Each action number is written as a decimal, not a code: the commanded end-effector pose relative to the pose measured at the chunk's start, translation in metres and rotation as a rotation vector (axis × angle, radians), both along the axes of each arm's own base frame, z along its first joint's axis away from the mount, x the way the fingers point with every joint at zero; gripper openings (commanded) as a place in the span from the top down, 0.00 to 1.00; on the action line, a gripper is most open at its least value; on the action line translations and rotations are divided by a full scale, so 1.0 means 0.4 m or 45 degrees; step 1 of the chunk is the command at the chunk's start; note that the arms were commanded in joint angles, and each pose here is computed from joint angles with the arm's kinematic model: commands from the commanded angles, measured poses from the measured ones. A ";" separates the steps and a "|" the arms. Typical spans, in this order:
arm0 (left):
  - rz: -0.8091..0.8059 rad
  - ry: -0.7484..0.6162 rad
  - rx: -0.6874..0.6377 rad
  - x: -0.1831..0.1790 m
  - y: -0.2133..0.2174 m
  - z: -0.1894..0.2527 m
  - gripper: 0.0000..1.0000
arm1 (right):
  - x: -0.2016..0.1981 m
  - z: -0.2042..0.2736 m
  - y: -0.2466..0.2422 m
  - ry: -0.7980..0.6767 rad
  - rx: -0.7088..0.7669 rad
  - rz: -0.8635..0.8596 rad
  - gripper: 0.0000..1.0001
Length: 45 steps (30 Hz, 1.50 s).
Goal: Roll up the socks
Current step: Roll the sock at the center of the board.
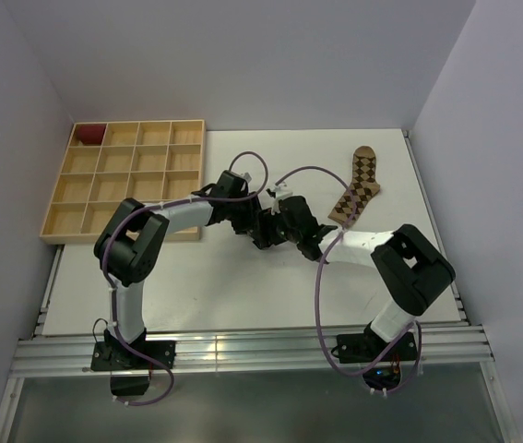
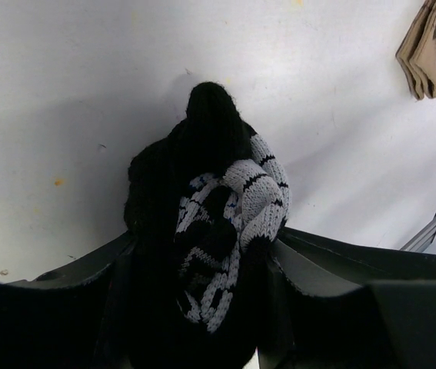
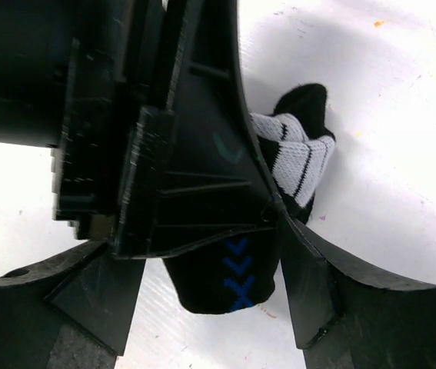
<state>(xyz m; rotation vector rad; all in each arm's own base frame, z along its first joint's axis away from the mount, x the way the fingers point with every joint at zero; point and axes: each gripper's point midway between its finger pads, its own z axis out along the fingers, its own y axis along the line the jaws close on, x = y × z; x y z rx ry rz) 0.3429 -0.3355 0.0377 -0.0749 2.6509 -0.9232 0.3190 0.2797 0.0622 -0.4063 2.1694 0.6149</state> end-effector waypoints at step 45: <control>0.156 0.082 0.198 0.003 0.076 -0.096 1.00 | -0.085 0.005 0.010 0.206 0.014 0.024 0.31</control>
